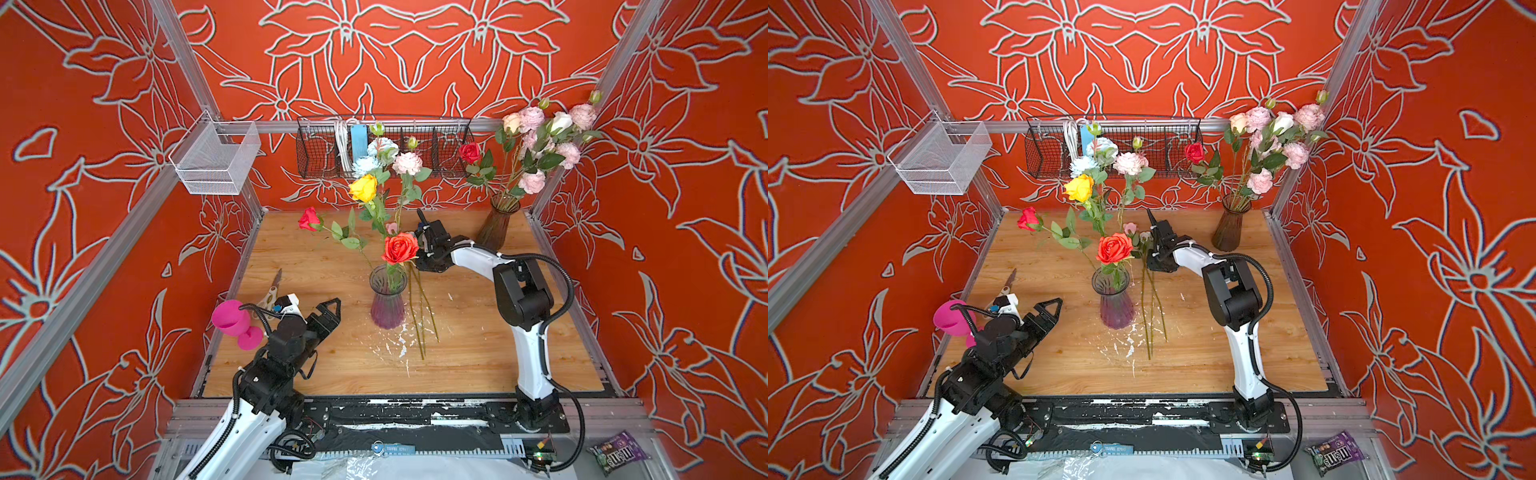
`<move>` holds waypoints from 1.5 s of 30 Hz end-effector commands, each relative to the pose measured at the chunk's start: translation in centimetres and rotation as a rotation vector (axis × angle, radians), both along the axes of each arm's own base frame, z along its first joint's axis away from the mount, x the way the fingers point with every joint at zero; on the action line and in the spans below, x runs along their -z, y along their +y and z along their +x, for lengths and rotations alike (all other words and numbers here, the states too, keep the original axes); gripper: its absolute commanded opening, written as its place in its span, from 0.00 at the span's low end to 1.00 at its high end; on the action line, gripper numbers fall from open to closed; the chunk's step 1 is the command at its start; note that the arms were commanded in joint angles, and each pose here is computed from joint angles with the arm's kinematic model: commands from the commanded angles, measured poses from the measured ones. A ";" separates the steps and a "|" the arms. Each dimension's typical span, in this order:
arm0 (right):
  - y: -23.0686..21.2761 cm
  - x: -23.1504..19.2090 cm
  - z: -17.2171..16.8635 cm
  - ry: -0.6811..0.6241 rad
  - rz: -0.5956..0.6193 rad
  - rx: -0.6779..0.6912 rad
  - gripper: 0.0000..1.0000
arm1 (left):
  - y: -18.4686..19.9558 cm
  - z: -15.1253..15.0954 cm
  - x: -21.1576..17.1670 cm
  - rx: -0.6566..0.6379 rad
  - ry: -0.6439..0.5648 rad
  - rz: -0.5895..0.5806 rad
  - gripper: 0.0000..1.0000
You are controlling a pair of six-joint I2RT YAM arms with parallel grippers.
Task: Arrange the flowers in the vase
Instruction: 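Lower the open right gripper onto the blue rose stem and grasp it, then lift the blue rose upright out of the pile with the right gripper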
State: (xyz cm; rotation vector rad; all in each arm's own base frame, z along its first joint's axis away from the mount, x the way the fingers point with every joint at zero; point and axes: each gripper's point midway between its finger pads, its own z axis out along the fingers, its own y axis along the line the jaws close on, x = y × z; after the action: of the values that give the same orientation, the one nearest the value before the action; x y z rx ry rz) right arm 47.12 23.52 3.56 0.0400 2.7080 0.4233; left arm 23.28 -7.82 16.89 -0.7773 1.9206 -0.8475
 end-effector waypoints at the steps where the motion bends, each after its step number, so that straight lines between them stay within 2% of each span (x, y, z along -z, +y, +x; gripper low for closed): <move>1: -0.5 1.3 -0.4 0.050 -0.054 0.032 0.22 | 0.1 0.2 -0.2 -0.015 -0.022 -0.010 0.95; 7: -1.2 0.8 -0.6 0.034 -0.065 0.057 0.05 | 0.2 0.2 -0.1 -0.020 -0.027 -0.010 0.95; 14: -1.8 -6.2 -1.4 -0.137 0.045 0.086 0.00 | 0.3 -0.1 -0.6 -0.018 -0.042 -0.021 0.95; 21: -4.3 -13.3 -5.9 -0.346 0.136 0.107 0.00 | -0.4 -0.4 -2.0 0.030 -0.094 -0.053 0.96; 27: -7.2 -20.1 -11.4 -0.610 0.229 0.110 0.00 | -3.5 -0.4 -5.9 0.208 -0.271 -0.095 0.95; 32: -7.4 -27.4 -16.9 -0.890 0.329 0.024 0.00 | -5.3 -1.6 -10.5 0.349 -0.432 -0.070 0.94; 36: -6.0 -33.0 -20.2 -1.045 0.352 -0.068 0.00 | -6.3 -2.9 -13.7 0.437 -0.537 -0.054 0.93; 40: -3.5 -37.2 -22.2 -1.124 0.404 -0.173 0.00 | -7.5 -3.4 -15.4 0.516 -0.565 -0.057 0.90; 45: -0.7 -41.7 -24.0 -1.215 0.436 -0.276 0.00 | -8.2 -3.1 -15.9 0.550 -0.544 -0.046 0.90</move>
State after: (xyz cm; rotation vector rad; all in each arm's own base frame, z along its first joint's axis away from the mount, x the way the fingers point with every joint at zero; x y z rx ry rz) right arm 23.89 22.32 41.89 -0.3114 1.5000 0.8132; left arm 20.84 -15.15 31.56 -0.0893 1.6450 -1.2569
